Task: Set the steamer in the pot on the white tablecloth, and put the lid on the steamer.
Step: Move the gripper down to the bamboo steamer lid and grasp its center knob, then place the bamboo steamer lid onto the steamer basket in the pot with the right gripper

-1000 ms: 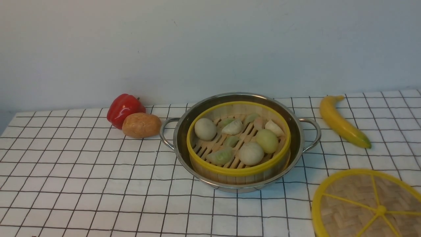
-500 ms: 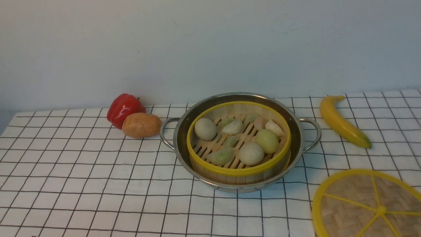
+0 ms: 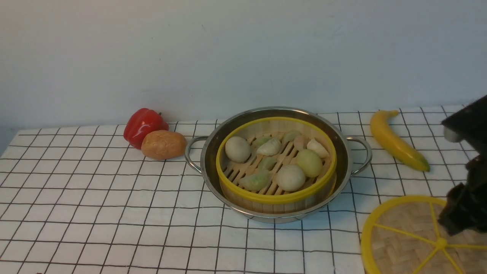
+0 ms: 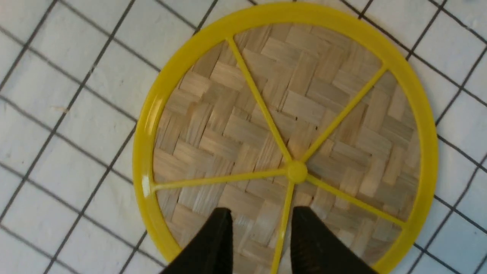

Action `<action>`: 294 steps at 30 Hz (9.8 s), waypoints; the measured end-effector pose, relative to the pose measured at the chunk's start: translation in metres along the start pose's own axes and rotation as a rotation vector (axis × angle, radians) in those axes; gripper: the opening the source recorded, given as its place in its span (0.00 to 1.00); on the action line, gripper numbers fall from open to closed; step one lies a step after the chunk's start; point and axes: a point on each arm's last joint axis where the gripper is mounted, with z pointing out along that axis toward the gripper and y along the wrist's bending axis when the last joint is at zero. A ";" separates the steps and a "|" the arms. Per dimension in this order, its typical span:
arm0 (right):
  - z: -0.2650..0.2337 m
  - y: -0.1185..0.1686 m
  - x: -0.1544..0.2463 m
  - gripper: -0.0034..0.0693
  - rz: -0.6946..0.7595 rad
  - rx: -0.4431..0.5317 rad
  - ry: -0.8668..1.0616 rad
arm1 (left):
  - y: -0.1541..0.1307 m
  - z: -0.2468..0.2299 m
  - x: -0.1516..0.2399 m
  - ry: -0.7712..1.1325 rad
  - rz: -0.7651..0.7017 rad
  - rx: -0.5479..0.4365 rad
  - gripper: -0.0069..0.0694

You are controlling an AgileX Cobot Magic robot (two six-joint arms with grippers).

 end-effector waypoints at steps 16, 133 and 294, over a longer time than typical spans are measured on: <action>0.073 -0.012 -0.014 0.38 0.088 0.077 0.203 | 0.000 0.000 0.000 0.000 0.000 0.000 0.71; 0.037 0.093 -0.205 0.25 -0.583 -0.147 -0.158 | 0.000 0.000 0.000 0.000 -0.001 0.000 0.71; 0.098 0.099 -0.230 0.25 -0.992 -0.075 -0.276 | 0.000 0.000 0.000 0.000 -0.001 0.000 0.71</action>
